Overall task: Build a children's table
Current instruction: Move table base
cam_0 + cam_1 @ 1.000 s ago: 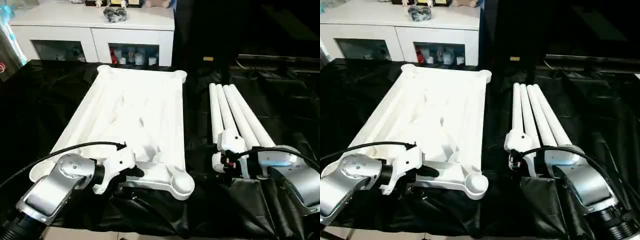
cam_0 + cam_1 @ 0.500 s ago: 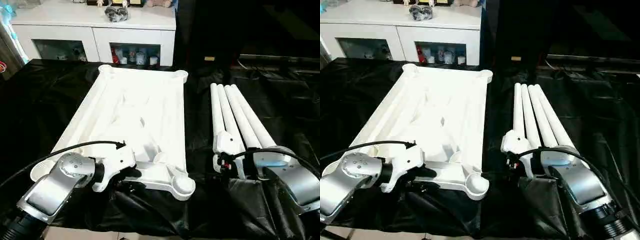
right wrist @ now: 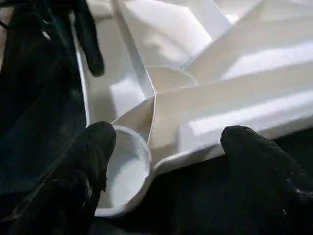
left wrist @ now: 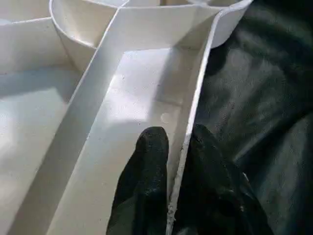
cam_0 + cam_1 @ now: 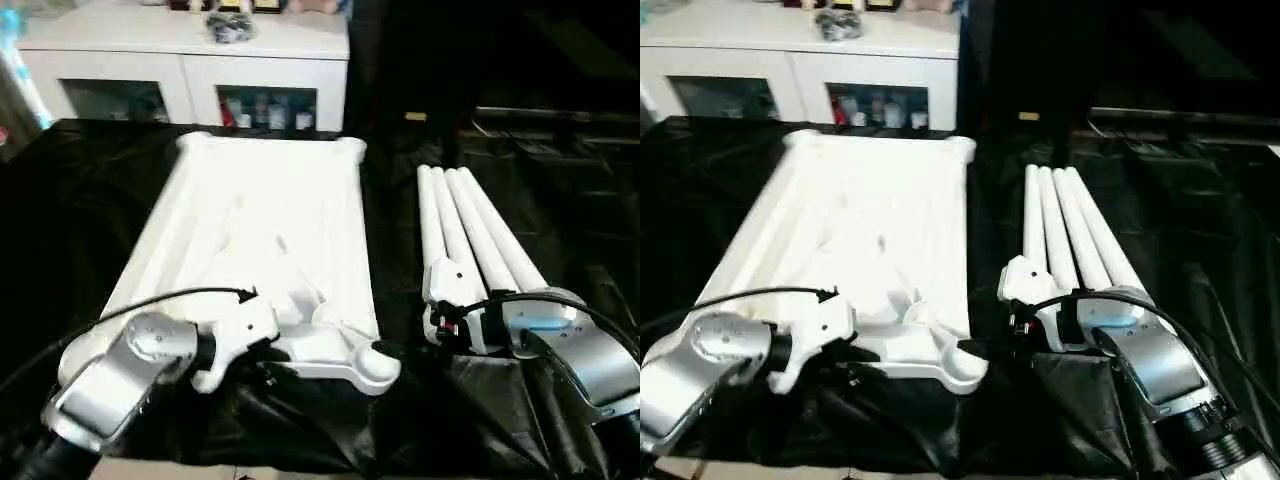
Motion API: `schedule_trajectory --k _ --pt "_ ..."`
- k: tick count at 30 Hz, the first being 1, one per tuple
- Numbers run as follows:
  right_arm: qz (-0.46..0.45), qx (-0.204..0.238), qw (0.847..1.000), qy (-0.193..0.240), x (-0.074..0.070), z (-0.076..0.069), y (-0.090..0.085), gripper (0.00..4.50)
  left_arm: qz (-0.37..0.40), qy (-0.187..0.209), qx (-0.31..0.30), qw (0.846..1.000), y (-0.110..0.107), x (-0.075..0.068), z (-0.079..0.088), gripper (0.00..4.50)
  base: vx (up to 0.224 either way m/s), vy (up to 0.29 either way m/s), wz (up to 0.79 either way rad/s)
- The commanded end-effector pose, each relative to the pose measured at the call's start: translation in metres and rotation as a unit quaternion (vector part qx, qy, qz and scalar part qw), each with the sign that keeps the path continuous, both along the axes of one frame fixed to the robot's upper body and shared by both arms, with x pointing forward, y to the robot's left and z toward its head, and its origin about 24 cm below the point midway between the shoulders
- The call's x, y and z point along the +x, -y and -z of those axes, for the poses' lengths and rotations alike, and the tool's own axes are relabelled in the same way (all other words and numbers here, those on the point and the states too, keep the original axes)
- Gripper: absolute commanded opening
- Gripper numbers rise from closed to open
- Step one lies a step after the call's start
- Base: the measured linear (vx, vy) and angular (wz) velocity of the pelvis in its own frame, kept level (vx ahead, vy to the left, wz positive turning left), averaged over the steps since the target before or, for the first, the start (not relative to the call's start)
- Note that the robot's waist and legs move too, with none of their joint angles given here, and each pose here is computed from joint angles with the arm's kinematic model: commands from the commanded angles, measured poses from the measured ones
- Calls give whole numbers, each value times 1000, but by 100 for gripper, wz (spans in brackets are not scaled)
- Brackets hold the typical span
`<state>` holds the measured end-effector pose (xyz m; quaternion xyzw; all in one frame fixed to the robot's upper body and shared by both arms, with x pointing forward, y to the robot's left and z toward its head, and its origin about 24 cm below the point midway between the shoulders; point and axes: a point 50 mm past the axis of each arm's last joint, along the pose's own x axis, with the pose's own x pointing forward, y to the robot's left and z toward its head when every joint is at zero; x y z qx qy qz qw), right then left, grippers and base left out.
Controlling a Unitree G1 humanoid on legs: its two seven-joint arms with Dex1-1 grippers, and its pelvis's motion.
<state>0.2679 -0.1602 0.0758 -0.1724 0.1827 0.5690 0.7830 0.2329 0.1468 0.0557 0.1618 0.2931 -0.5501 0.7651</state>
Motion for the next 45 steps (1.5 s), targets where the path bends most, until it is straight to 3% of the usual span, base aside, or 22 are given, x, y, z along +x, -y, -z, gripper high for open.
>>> schedule_trajectory --k 1,10,16,20,25,31,35,44,45 --pt "1 -6 1000 10 1 -1 2 394 -36 22 -9 999 -2 4 -10 46 0 0 0" --pt "1 -13 1000 11 2 0 3 394 -101 30 -3 994 8 2 -5 4 0 0 0" --pt "6 -16 1000 13 3 0 4 394 -110 46 -6 993 17 5 -9 1 0 0 0" --pt "10 -21 1000 15 3 2 5 394 -34 120 -37 992 24 8 -11 1 0 0 0" --pt "18 -21 999 19 4 3 5 394 3 131 -40 991 24 10 -8 1 0 0 0" --pt "22 -23 999 21 2 5 5 394 53 138 8 989 11 21 4 1 0 0 0" --pt "26 -24 999 24 2 4 5 394 46 137 15 989 1 31 9 1 0 0 0" --pt "27 -22 999 24 0 5 3 394 53 148 46 987 -11 38 14 1 0 0 0" --pt "27 -22 999 24 0 5 3 394 53 148 46 987 -11 38 14 29 0 0 0"
